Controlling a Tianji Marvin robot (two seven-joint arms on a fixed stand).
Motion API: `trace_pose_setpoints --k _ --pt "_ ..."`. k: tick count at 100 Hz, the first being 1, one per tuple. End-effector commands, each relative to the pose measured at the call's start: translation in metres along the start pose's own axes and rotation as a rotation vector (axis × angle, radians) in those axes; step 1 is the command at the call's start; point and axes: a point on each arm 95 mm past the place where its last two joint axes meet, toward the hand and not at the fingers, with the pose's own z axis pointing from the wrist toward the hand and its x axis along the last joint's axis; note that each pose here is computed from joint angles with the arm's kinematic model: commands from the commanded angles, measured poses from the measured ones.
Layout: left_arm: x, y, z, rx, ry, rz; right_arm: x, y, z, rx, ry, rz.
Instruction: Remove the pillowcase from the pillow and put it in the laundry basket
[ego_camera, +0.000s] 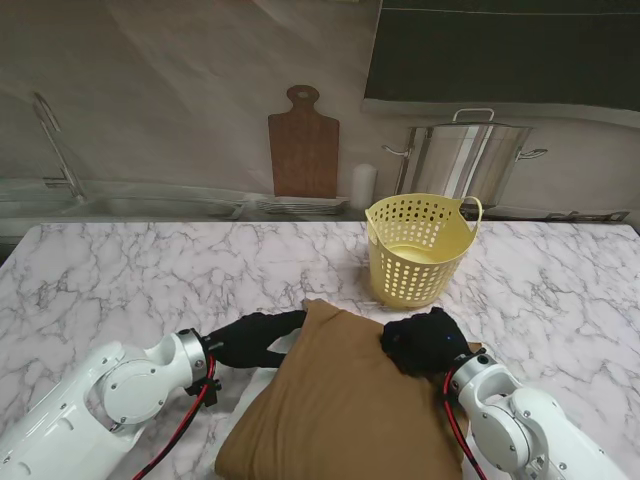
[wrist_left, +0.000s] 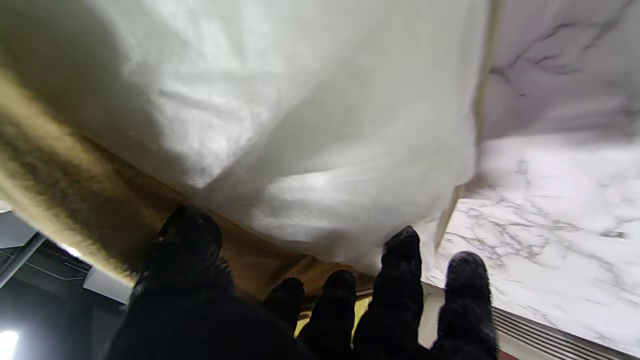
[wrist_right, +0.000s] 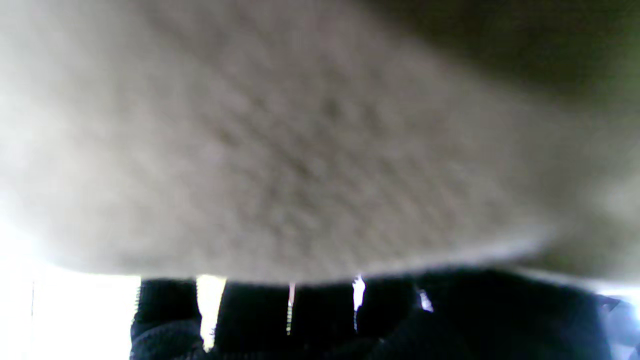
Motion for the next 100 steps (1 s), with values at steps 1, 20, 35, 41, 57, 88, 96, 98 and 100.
trace_pose_setpoints --k 1,20,35,41,57,88,96,98,100 --pt "0.012 -0.004 0.007 -0.01 0.04 0.01 0.003 -0.006 0.001 0.017 0.003 0.011" --pt "0.016 0.012 0.024 -0.068 0.081 -0.025 0.003 -0.007 0.003 0.005 0.002 0.024" --pt "0.007 0.023 0.028 -0.175 0.058 0.033 0.004 -0.005 0.002 -0.009 0.005 0.03" --pt "0.002 0.026 0.028 -0.207 0.041 0.047 0.005 -0.003 0.0 -0.02 0.007 0.04" --pt "-0.009 0.031 0.022 -0.266 0.002 0.115 0.012 0.003 -0.005 -0.062 0.009 0.078" --pt "-0.016 0.04 0.017 -0.331 -0.017 0.17 0.038 0.009 0.003 0.009 0.059 0.024" --pt "-0.017 0.042 0.017 -0.339 -0.021 0.178 0.039 0.006 0.006 0.067 0.059 -0.015" --pt "-0.017 0.042 0.017 -0.342 -0.022 0.18 0.04 0.005 0.007 0.079 0.057 -0.021" --pt "-0.017 0.042 0.017 -0.345 -0.023 0.18 0.039 0.004 0.008 0.088 0.056 -0.028"
